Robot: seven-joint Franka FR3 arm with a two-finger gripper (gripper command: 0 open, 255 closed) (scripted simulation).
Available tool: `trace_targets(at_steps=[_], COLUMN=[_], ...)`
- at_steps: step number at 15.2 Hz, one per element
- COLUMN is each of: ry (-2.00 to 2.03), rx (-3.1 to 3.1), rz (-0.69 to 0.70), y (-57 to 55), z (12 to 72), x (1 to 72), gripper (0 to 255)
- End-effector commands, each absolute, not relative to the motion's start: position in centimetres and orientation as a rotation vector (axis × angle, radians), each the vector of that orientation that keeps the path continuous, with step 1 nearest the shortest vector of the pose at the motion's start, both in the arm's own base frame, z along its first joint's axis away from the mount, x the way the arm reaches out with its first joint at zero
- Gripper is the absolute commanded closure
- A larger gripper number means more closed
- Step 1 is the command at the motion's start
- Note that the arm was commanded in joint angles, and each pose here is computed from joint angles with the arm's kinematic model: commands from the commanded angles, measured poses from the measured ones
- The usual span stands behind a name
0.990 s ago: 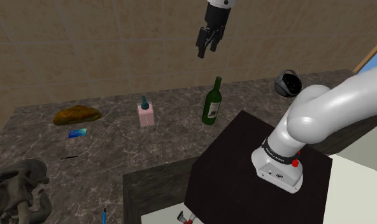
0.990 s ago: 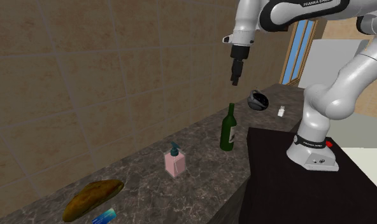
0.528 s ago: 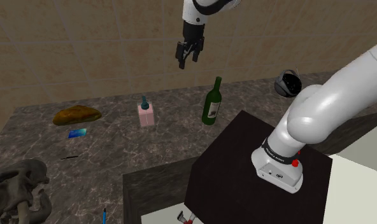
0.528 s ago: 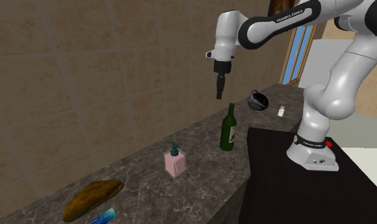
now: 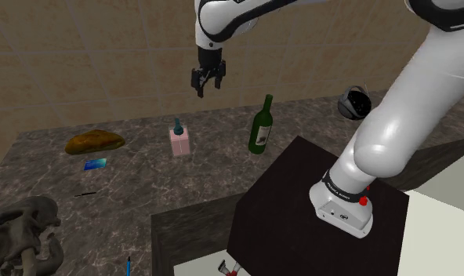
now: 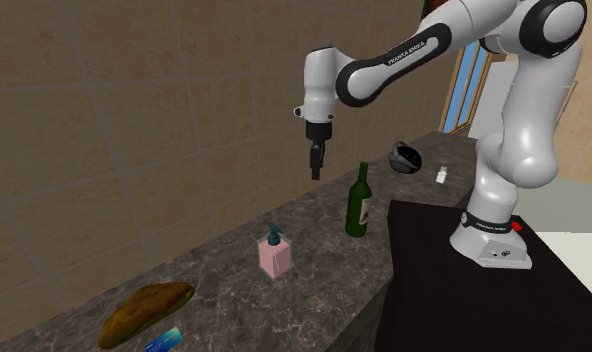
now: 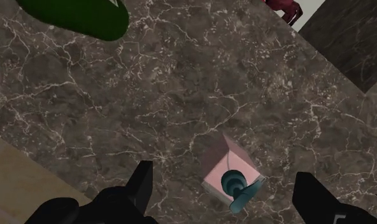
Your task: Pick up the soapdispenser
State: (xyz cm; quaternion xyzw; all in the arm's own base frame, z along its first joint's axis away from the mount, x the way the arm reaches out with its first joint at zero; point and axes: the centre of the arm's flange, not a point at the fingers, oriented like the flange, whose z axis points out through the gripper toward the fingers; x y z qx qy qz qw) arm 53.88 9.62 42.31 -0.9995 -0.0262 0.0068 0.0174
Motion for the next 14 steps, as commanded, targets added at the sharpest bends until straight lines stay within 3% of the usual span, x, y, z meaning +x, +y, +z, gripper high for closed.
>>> trace_targets(at_steps=[1,14], ry=[-0.076,-0.044], rx=[-3.107,-3.114], rz=[0.040,0.160], y=[10.5,16.1], z=[40.1,27.6], x=[55.8,67.5], gripper=[0,0])
